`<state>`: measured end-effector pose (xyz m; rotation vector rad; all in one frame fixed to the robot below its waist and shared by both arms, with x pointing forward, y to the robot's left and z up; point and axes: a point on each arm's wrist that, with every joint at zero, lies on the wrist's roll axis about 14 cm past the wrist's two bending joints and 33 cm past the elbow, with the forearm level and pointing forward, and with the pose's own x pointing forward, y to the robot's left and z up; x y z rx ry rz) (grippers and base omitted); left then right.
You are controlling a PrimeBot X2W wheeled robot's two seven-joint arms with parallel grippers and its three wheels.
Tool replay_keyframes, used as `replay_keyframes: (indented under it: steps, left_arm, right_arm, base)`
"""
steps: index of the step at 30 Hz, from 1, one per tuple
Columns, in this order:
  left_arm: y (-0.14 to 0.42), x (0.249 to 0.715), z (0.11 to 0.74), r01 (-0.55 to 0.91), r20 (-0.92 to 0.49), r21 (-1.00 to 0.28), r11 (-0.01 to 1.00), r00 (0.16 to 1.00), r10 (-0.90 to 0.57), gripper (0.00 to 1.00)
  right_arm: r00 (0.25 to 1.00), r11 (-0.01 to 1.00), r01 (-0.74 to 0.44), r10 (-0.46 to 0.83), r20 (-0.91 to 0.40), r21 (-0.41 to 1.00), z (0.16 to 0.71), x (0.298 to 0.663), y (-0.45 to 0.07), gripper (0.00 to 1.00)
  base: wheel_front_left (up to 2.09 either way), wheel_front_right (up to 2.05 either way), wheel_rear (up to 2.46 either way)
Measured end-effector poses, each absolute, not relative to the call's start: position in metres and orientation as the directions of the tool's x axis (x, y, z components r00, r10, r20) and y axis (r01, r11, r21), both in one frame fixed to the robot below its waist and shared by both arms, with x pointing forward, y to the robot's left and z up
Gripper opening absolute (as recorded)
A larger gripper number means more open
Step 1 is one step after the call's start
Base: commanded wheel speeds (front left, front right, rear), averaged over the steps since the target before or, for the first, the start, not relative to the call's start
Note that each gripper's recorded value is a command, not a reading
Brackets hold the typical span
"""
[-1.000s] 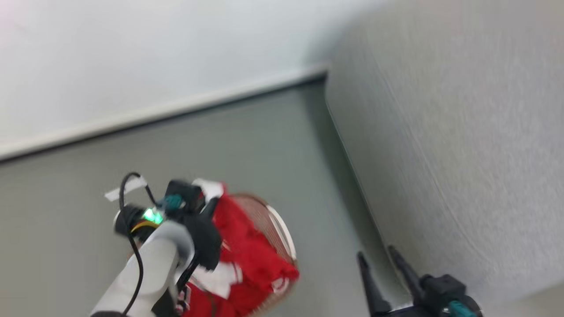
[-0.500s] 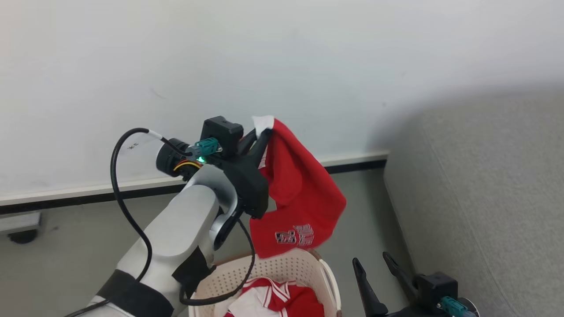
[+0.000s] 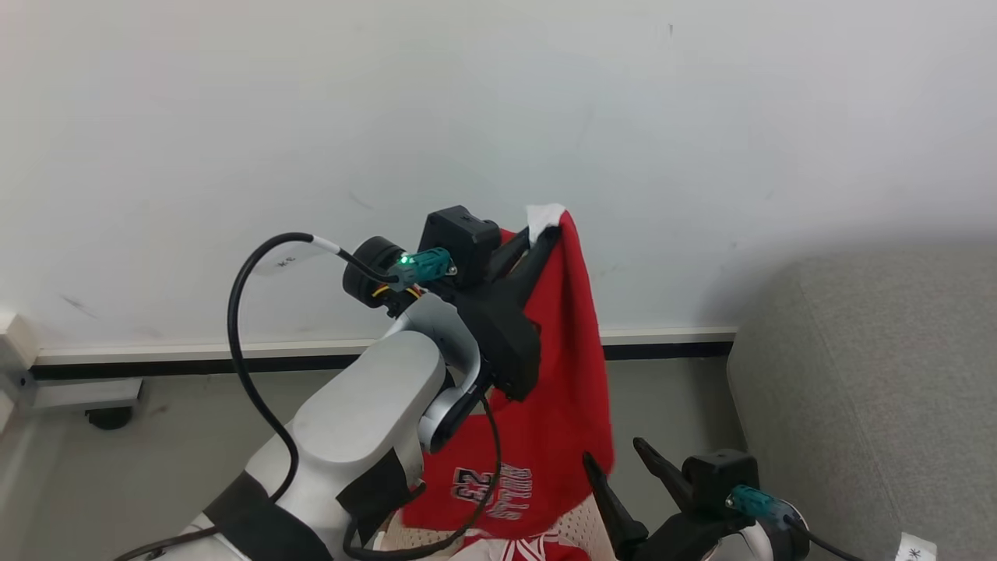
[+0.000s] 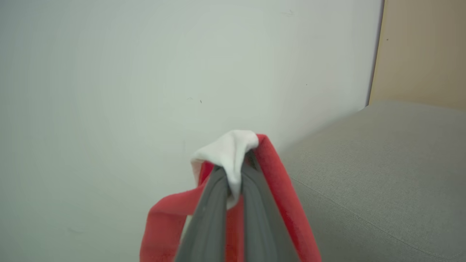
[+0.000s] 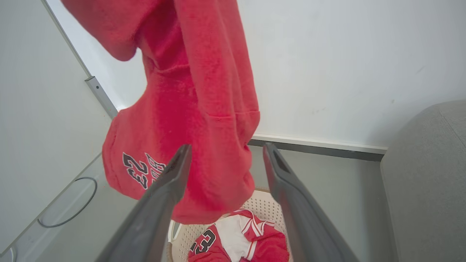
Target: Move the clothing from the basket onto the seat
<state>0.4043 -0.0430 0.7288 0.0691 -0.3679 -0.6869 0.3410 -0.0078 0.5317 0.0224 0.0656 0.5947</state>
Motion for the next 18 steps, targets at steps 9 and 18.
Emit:
replay_keyframes:
  steps: [9, 18]
  left_arm:
    - [-0.062, 0.382, 0.733, 0.653, 0.312, 0.198, 0.731, 0.665, -0.679, 0.00]
    - [-0.073, 0.361, 0.738, 0.687, 0.306, 0.191, 0.701, 0.637, -0.708, 0.00]
  right_arm:
    - [0.850, 0.852, -0.522, 0.515, -0.110, -0.043, 0.529, 0.358, -0.021, 1.00]
    - [0.870, 0.869, -0.492, 0.486, -0.084, -0.063, 0.538, 0.366, -0.031, 1.00]
  base:
    - [0.00, 0.00, 0.00]
    - [0.00, 0.00, 0.00]
